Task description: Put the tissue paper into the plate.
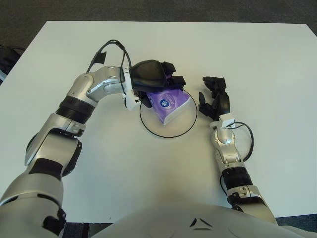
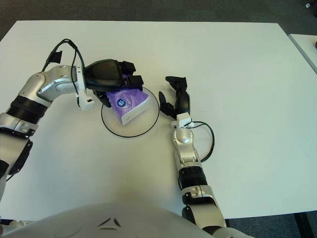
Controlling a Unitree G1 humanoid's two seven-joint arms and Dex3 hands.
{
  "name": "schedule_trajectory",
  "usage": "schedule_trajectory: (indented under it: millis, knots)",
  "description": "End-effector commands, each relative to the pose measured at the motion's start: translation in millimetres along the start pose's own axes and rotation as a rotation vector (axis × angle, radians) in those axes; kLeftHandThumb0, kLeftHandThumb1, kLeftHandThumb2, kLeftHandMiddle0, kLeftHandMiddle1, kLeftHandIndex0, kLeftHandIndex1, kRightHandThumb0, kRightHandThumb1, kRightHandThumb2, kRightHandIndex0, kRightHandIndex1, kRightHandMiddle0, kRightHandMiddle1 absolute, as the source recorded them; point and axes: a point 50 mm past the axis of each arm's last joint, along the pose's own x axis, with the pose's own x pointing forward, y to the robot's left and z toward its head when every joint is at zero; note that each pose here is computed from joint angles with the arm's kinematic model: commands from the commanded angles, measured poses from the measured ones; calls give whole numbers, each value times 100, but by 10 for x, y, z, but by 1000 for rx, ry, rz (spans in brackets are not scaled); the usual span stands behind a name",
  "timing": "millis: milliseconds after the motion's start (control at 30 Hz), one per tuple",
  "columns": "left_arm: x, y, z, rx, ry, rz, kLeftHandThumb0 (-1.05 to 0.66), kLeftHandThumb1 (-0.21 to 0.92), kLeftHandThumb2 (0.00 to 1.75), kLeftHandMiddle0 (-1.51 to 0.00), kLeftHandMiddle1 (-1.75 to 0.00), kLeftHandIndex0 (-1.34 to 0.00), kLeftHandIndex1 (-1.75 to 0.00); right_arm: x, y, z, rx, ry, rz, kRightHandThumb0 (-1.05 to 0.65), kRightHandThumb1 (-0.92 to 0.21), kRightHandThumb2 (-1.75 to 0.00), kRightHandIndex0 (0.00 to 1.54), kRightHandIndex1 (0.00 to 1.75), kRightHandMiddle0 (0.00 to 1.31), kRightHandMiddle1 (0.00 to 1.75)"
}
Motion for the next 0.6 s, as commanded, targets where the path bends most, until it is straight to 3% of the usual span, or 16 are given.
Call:
schedule_trajectory:
  millis: [0,567]
  knots:
    - [-18,62,-65,57,25,1,-48,29,135,-116,-175,-63,-175,-459,-88,-590,-41,324,-11,-55,-74,-75,32,78,6,125]
    - [-10,29,-95,25,34,59,-47,31,132,-115,-175,-61,-175,-468,-92,-594,-50,321,-12,-57,-73,-76,34,80,5,126]
